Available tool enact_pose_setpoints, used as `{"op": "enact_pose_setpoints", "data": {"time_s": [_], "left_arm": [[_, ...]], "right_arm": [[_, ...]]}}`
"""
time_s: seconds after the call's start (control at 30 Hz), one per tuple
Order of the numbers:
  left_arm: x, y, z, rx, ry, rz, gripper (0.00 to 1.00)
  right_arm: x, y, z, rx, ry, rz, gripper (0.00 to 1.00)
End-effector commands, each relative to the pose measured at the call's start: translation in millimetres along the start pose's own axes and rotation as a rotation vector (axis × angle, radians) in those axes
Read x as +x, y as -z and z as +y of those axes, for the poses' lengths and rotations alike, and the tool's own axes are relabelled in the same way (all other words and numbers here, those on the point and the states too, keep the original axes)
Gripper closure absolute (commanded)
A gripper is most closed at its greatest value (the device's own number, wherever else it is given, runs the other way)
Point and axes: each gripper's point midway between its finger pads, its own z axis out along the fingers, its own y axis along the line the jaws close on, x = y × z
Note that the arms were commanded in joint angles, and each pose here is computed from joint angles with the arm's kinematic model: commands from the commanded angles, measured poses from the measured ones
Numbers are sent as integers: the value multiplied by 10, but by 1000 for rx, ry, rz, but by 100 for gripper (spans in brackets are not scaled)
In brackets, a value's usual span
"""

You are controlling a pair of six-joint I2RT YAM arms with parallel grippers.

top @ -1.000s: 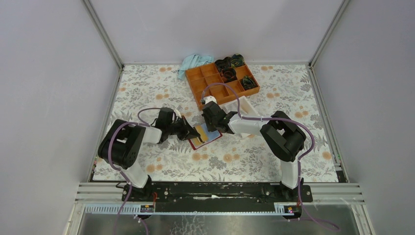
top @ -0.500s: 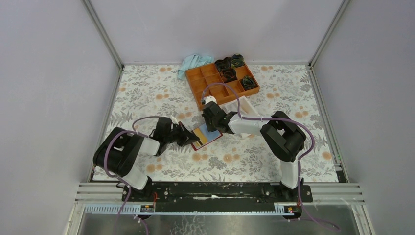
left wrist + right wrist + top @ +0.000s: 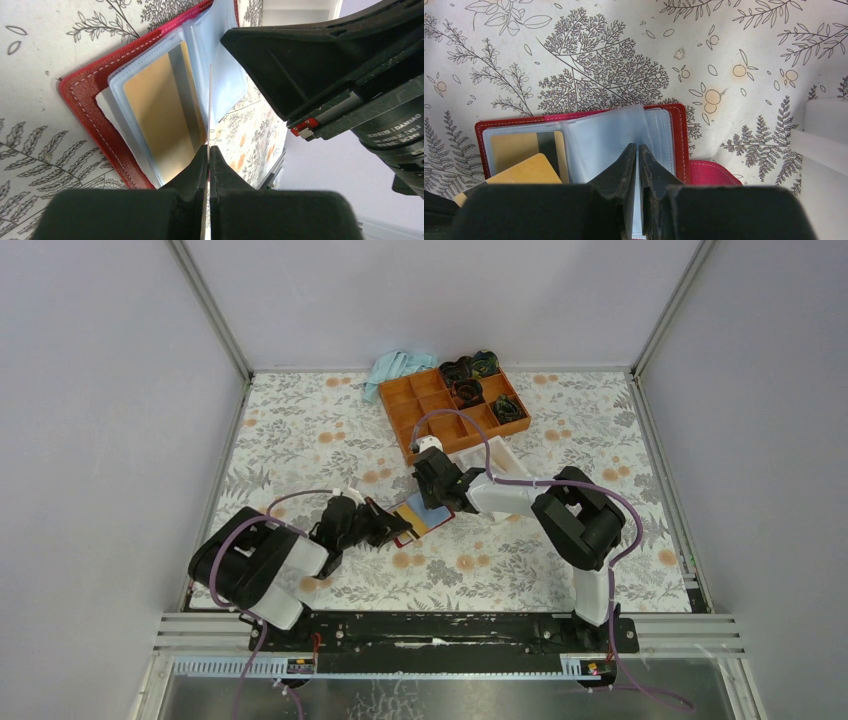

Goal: Put the credit cards into the card holder
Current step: Insert the credit card into the card holder.

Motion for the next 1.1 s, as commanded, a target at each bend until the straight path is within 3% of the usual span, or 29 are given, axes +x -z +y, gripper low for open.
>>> {"op": "enact_pose_setpoints", "data": {"time_s": [0.0,0.5,0.77,1.07], "left_arm": [[-171,24,-230,109,23,-108,100],[-149,66,-288,150,41,-104,100],[-205,71,-109,-32,-89,-89,100],[-110,-14,5,-10,-19,-57,100]], "right_arm": [[408,-73,-25,-7,25,135,87],[400,-57,-17,-13,25,129,87],[392,-60,-15,-15,26,129,87],[404,-55,-20,-12,28,132,87]]}}
